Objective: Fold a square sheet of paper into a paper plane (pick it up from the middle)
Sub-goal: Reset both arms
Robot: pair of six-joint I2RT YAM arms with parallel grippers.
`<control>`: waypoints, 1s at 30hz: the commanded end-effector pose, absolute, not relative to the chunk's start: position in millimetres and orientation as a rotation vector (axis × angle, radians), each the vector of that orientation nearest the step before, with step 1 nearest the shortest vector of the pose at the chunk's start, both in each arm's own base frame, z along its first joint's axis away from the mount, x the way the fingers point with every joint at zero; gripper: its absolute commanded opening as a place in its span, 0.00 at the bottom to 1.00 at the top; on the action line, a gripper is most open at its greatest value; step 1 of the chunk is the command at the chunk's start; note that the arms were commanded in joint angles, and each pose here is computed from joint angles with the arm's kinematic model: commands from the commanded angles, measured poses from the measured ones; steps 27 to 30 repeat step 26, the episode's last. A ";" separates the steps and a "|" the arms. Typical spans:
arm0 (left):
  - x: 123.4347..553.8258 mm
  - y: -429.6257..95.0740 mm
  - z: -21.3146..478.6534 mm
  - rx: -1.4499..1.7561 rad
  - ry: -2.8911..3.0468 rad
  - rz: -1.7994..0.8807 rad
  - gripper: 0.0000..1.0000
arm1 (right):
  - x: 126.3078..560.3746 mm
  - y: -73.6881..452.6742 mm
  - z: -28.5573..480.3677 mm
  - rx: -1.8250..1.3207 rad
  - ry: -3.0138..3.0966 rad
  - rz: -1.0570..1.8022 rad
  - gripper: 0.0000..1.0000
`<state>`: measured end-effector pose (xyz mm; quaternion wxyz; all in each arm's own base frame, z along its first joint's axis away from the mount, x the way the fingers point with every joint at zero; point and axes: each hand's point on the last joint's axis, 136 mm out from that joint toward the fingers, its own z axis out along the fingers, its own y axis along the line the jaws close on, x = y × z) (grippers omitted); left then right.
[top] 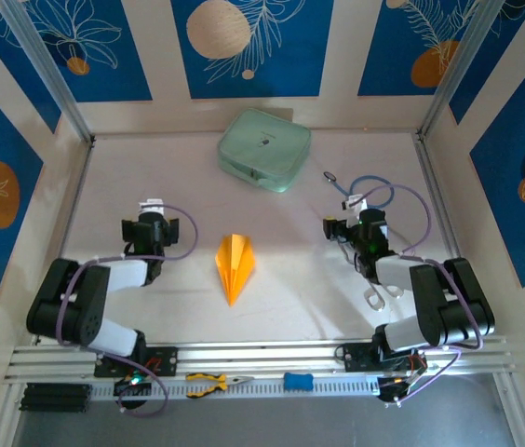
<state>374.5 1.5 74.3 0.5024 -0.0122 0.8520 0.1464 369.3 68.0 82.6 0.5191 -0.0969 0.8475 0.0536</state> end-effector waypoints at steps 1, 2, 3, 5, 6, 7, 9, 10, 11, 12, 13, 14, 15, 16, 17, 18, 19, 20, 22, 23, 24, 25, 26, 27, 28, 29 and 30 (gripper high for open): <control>392.7 -5.5 103.2 -0.008 1.911 0.209 0.99 | 381.3 65.2 112.3 -0.245 1.896 0.177 0.82; 392.8 -8.9 99.5 0.015 1.897 0.155 1.00 | 382.7 58.1 110.7 -0.205 1.903 0.184 0.82; 394.1 -6.0 100.1 0.006 1.837 0.153 1.00 | 384.2 52.0 108.8 -0.175 1.895 0.204 0.82; 387.5 1.1 91.9 -0.037 1.900 0.128 1.00 | 387.9 44.7 101.7 -0.135 1.844 0.229 0.83; 392.1 3.2 94.3 -0.039 1.882 0.135 1.00 | 388.0 41.8 95.6 -0.114 1.902 0.217 0.84; 394.0 1.4 94.5 -0.028 1.871 0.140 1.00 | 391.5 38.1 94.1 -0.091 1.957 0.202 0.84; 392.2 1.5 94.2 -0.030 1.885 0.136 1.00 | 397.6 25.2 94.2 -0.008 1.934 0.171 0.99; 392.4 1.5 95.7 -0.027 1.868 0.138 1.00 | 396.0 16.9 93.1 0.040 1.957 0.140 0.99; 391.0 0.7 93.9 -0.024 1.879 0.132 1.00 | 395.9 15.3 94.8 0.047 1.933 0.129 0.99; 392.4 -0.1 94.9 -0.020 1.878 0.130 1.00 | 395.6 12.5 94.7 0.065 1.926 0.085 0.99; 392.9 -2.4 94.8 -0.008 1.875 0.125 1.00 | 394.8 7.5 96.2 0.103 1.919 0.014 0.99; 392.7 -3.2 94.2 -0.004 1.882 0.120 1.00 | 396.1 7.3 96.4 0.108 1.912 0.006 0.99; 393.4 -4.2 94.4 0.002 1.880 0.118 1.00 | 395.5 7.0 95.1 0.110 1.922 0.021 0.99; 392.9 -4.6 93.9 0.005 1.882 0.116 1.00 | 394.7 6.4 95.1 0.111 1.925 0.023 0.99; 393.5 -4.6 94.3 0.005 1.883 0.115 1.00 | 395.9 6.7 95.6 0.108 1.917 0.016 0.99; 393.3 -4.8 93.7 0.007 1.883 0.116 1.00 | 395.2 7.4 95.2 0.108 1.921 0.016 0.99; 393.3 -4.9 94.0 0.006 1.884 0.115 1.00 | 395.7 7.5 94.2 0.107 1.927 0.025 0.99; 393.6 -5.0 94.6 0.007 1.881 0.115 1.00 | 397.0 7.4 94.2 0.107 1.926 0.034 0.99; 393.5 -5.0 94.3 0.007 1.882 0.115 1.00 | 396.3 6.4 93.9 0.109 1.930 0.048 0.99; 393.7 -5.0 94.4 0.007 1.882 0.115 1.00 | 396.1 6.8 93.6 0.107 1.930 0.046 0.99; 393.8 -5.3 94.6 0.008 1.881 0.114 1.00 | 395.7 6.5 93.6 0.108 1.932 0.047 0.99; 393.8 -4.8 94.6 0.007 1.881 0.114 1.00 | 395.7 6.7 93.6 0.107 1.929 0.046 0.99; 393.7 -5.2 94.8 0.008 1.881 0.114 1.00 | 395.7 6.4 94.1 0.108 1.928 0.046 0.99; 393.7 -5.2 94.8 0.008 1.881 0.114 1.00 | 395.7 6.4 94.1 0.108 1.928 0.046 0.99; 393.7 -5.2 94.8 0.008 1.881 0.114 1.00 | 395.7 6.4 94.1 0.108 1.928 0.046 0.99; 393.7 -5.2 94.8 0.008 1.881 0.114 1.00 | 395.7 6.4 94.1 0.108 1.928 0.046 0.99; 393.7 -5.2 94.8 0.008 1.881 0.114 1.00 | 395.7 6.4 94.1 0.108 1.928 0.046 0.99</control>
